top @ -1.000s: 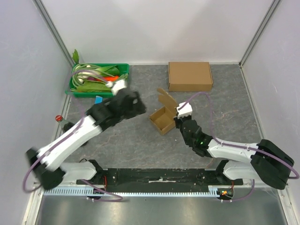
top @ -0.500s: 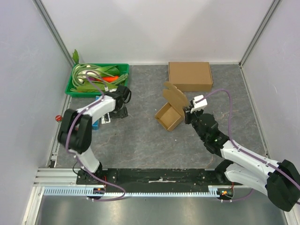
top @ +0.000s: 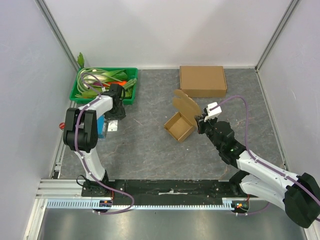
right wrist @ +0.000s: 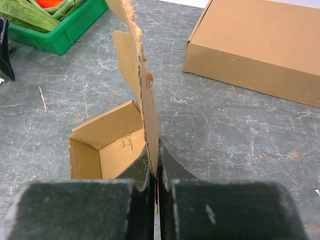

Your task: Fold the paper box

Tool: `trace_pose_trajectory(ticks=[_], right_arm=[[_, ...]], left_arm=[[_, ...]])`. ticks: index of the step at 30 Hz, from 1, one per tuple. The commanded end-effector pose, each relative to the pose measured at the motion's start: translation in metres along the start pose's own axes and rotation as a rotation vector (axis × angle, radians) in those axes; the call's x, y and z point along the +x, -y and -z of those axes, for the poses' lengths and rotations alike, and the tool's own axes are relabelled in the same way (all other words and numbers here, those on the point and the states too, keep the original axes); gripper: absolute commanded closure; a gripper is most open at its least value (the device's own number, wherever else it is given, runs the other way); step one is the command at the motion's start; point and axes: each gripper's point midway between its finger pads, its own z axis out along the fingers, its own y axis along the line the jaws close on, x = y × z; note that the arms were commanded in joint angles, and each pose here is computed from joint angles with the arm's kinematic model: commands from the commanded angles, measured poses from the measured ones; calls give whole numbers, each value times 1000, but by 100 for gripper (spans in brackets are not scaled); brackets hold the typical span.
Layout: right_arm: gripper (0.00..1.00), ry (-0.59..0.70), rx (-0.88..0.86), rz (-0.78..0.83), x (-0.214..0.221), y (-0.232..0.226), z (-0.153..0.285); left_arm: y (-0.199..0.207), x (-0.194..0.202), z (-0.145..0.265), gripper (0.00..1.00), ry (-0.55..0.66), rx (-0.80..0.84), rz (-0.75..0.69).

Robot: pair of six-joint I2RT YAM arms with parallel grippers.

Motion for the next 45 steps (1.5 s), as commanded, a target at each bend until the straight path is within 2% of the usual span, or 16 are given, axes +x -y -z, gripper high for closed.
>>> trace_pose_trajectory(ticks=[1,4,5,7,13,15,22,26,31,37,39,40,41,42,43,45], right_arm=[[100,38,-27,-22,-8,-4,-2],[100,37,-33,-25,-8,-5,-3],[100,37,-31,-29,-8,-5,-3],[100,37,-35,-29,-8,-5,-4],[100,19,-27,-33,-5,-5,-7],[100,2,-20,-31,0,-4,-8],[100,-17,-44,-51,4,-8,-11],[100,-15,-110,-16,3,-16,-13],[100,-4,-182,28,-1,-25,-20],[100,11,-236,82,-8,-33,-25],[100,4,-234,96,-5,-30,-26],[100,7,-234,101,-6,-29,-26],[100,3,-234,105,-5,-29,-27],[100,-1,-234,109,-4,-27,-28],[100,-2,-237,118,-3,-27,-29],[100,-7,-230,121,-1,-22,-30]], left_arm=[[4,2,-13,32,-25,38,-52],[3,13,-13,42,-40,44,-47],[3,15,-12,55,-43,52,-45],[7,23,-9,62,-60,78,-34],[7,19,13,83,-3,106,-30],[12,12,29,97,43,134,-35],[80,18,111,98,146,422,-113],[133,29,162,98,124,679,-74],[218,52,231,98,49,982,-124],[259,76,229,98,-35,1047,-175],[266,79,230,82,-37,1082,-199],[268,84,236,69,-55,1115,-216],[268,85,238,45,-44,1138,-244],[263,84,245,29,-13,1166,-257],[259,82,248,20,26,1173,-274],[235,66,254,16,212,1151,-301]])
